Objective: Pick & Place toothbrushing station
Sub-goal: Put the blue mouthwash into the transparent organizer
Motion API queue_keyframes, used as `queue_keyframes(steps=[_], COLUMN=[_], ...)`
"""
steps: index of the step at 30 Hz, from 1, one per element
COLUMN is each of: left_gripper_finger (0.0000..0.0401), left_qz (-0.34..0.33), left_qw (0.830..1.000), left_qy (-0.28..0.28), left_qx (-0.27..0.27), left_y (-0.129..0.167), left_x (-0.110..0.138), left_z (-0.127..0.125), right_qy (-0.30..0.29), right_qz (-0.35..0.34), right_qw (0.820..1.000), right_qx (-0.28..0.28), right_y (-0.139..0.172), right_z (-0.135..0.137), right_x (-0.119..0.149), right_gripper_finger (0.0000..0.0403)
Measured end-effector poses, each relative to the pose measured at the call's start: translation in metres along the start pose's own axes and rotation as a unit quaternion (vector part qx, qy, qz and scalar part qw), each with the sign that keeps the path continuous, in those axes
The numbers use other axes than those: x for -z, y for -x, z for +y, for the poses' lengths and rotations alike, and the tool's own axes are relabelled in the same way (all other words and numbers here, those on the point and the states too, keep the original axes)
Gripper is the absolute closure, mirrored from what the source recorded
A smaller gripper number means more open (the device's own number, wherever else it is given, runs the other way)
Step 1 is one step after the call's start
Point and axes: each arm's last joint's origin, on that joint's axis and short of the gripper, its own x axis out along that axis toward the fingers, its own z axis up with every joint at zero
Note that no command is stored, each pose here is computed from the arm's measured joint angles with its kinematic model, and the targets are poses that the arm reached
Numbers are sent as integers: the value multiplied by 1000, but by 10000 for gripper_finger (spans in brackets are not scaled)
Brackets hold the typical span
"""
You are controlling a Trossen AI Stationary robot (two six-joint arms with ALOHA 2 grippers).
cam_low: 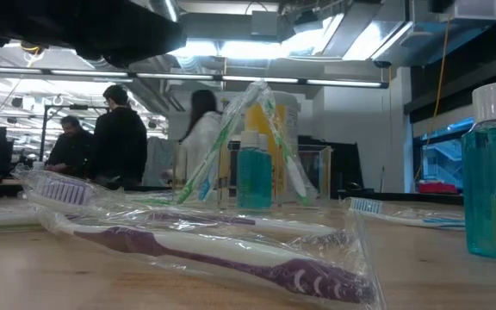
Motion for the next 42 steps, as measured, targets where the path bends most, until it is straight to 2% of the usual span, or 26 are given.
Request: queue_keyframes(steps=[5,10,19,27,30,42], left_gripper_finger=[243,243,243,243,243,243], left_qz=[11,12,12,12,11,10], left_qw=[1000,1000,1000,1000,1000,1000], left_qy=[5,4,17,18,18,18], left_qx=[1,3,3,5,10,21], left_y=[0,0,0,0,0,0], left_x=[3,3,3,3,3,3], left_z=[0,-1,-1,-1,-1,-2], right_qy=[3,-10,-38,-42,-64,-92], right_qz=[28,61,76,88,100,139], right_qw=[1000,998,996,994,992,985], right_qx=[8,12,27,45,45,52], right_y=[-25,-44,-57,-71,-76,-100], right_z=[9,13,14,13,11,4], right_x=[1,3,4,3,0,-7], right_gripper_finger=[126,140,162,143,139,146])
